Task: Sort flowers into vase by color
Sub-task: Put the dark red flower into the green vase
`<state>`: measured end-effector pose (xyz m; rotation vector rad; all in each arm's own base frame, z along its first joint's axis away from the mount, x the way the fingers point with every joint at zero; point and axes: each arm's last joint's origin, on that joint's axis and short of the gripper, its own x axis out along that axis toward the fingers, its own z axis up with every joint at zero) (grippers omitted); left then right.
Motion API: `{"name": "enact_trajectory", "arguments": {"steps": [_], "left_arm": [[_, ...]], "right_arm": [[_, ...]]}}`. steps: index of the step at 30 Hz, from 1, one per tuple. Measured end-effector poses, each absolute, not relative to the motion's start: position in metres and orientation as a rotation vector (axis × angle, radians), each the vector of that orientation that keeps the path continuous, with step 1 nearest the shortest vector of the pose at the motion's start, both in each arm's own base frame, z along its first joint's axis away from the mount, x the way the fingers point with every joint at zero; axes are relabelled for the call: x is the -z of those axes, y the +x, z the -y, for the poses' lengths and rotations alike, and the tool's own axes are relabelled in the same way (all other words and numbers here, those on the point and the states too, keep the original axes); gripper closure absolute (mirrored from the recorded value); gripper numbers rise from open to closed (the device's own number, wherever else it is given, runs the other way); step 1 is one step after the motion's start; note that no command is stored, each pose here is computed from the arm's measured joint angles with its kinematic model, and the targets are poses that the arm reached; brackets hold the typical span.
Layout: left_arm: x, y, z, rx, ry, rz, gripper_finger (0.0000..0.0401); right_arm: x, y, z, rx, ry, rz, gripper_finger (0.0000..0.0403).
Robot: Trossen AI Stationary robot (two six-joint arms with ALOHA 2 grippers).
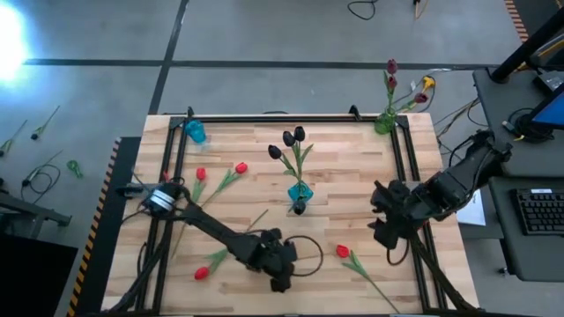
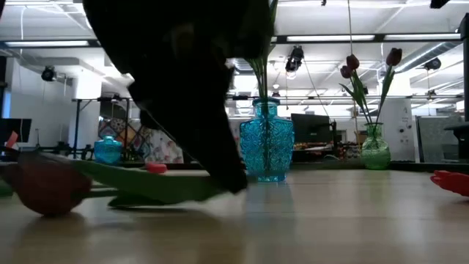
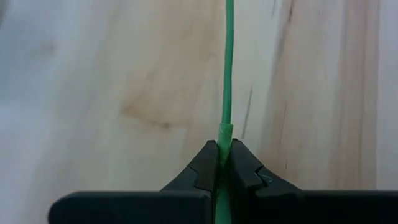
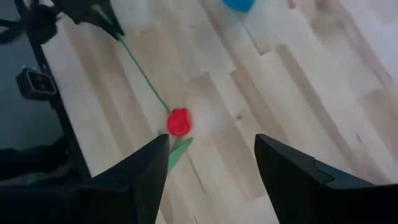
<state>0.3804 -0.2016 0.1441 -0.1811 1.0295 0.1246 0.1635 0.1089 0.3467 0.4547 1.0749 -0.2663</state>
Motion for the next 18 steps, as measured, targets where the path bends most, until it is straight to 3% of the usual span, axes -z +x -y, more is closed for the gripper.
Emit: {"name": "enact_trajectory", "arguments": {"steps": [7, 18], "left_arm": [[-0.146, 0.403, 0.212, -0.144, -0.151, -1.070, 0.0384], [-0.172, 0.396, 0.211, -0.202, -0.119, -1.093, 0.0259]], "right_arm": [[-0.333, 0.173, -0.137, 0.218, 0.397, -1.111, 0.0174], [-0.305, 0.205, -0.171, 0.178, 0.372, -1.106, 0.0174]]}}
